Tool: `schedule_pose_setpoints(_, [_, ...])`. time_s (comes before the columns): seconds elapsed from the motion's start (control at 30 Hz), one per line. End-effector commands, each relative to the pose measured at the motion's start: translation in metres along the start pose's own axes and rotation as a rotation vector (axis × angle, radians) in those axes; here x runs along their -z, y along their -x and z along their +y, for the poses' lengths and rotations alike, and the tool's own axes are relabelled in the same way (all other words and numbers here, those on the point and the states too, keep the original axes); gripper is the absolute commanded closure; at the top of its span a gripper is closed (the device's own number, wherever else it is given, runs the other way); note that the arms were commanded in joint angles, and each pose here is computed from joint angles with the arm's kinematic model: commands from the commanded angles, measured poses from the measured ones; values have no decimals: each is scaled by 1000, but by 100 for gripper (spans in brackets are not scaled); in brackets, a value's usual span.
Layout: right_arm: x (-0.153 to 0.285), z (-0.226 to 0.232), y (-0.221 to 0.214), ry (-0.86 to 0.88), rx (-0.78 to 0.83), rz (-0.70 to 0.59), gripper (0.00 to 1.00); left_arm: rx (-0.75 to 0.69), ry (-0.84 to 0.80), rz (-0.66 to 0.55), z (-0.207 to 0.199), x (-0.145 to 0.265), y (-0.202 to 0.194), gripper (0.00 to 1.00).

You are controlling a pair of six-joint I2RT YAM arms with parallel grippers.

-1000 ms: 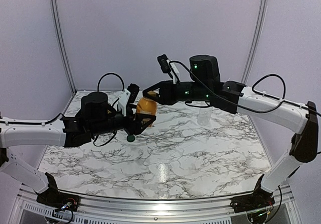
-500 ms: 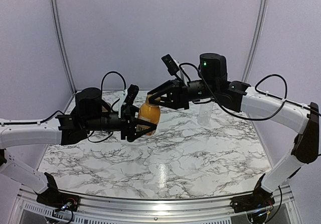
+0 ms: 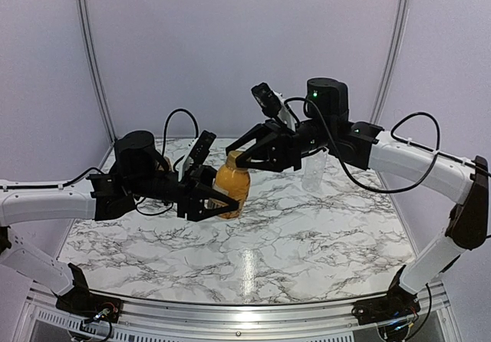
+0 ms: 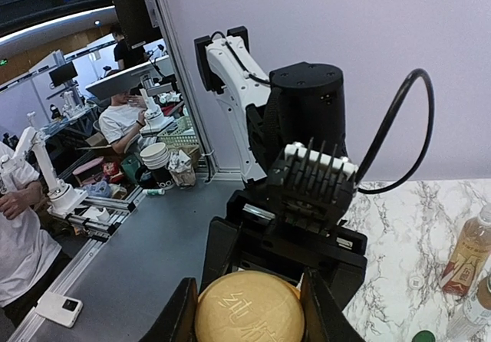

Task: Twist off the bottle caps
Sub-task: Unscrew the bottle cap from the plastic bottle.

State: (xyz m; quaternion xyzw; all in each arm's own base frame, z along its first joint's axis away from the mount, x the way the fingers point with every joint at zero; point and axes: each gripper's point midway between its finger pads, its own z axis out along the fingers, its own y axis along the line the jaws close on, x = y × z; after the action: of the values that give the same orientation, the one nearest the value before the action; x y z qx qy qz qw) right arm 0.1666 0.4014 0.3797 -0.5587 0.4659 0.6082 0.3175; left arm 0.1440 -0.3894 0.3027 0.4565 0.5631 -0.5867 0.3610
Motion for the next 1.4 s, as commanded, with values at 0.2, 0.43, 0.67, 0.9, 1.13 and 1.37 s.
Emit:
schedule_pose_setpoints(0.2, [21, -38, 15, -315, -113, -15, 26, -111, 224, -151, 33, 4, 35, 85])
schedule_pose_setpoints(0.43, [33, -50, 32, -460, -171, -85, 15, -101, 415, -153, 67, 11, 31, 85])
schedule_pose_setpoints(0.67, [42, -74, 43, -708, -228, -133, 15, -108, 518, -141, 81, 16, 27, 85])
schedule_pose_setpoints(0.9, [32, -87, 37, -783, -256, -106, 15, -114, 557, -124, 86, 16, 25, 85])
schedule_pose_setpoints(1.13, [24, -93, 30, -792, -276, -78, 23, -122, 584, -119, 88, 18, 25, 85])
schedule_pose_setpoints(1.37, [17, -95, 21, -775, -294, -59, 33, -126, 607, -116, 90, 21, 25, 85])
